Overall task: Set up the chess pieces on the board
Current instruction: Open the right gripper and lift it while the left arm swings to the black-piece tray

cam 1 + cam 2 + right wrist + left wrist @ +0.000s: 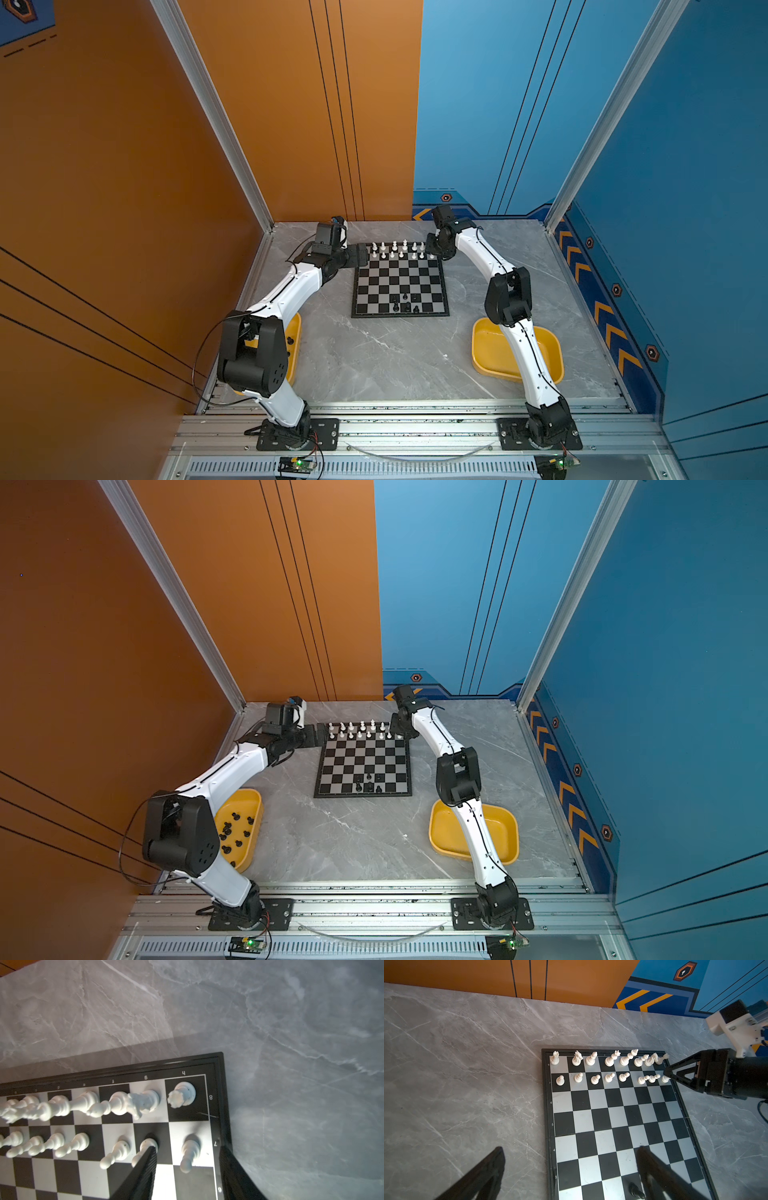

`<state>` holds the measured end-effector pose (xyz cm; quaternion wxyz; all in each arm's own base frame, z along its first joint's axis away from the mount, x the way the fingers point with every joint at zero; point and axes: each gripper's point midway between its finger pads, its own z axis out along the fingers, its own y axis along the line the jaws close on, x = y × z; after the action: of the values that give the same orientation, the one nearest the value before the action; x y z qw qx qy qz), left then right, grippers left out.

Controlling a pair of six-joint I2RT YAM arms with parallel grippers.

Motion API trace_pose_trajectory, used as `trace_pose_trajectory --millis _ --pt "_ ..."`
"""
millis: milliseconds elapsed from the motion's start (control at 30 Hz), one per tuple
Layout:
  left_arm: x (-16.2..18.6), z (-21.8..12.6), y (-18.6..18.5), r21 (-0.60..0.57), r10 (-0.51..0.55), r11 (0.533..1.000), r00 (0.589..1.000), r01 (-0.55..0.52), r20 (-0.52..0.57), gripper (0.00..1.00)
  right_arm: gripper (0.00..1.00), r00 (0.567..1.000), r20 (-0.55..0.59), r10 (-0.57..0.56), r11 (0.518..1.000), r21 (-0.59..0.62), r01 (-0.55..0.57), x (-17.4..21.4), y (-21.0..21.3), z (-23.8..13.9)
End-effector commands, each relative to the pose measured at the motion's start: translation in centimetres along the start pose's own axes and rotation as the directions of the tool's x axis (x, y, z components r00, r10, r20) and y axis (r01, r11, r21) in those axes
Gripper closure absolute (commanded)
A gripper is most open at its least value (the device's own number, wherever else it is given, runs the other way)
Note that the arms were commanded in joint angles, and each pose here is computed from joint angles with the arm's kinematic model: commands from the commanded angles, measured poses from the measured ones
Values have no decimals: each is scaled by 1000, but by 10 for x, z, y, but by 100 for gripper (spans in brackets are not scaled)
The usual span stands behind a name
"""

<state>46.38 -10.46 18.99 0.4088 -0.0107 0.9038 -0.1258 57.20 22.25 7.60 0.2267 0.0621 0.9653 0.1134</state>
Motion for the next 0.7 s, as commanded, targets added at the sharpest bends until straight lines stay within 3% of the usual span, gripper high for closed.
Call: trace_pose_trajectory --millis 0,167,300,500,567,667 --pt "-7 -27 12 -49 9 999 999 -7 38 1 44 992 115 -43 998 -33 47 -30 18 -78" --pt "17 -74 43 -180 -18 983 999 24 34 0 41 985 150 -89 994 -44 96 -28 23 -126" --pt "57 -122 76 -306 -60 950 998 55 -4 1 39 984 126 -130 988 -64 138 -9 28 -154" --pt "134 -189 111 -386 -216 906 974 174 -69 8 37 966 45 -256 959 -113 259 60 52 -183" --pt "145 -207 124 -460 -261 860 965 222 -22 12 36 956 5 -293 947 -134 291 88 59 -184" --pt "139 -208 109 -375 -286 888 958 267 4 18 36 948 -25 -318 937 -163 310 117 64 -183"
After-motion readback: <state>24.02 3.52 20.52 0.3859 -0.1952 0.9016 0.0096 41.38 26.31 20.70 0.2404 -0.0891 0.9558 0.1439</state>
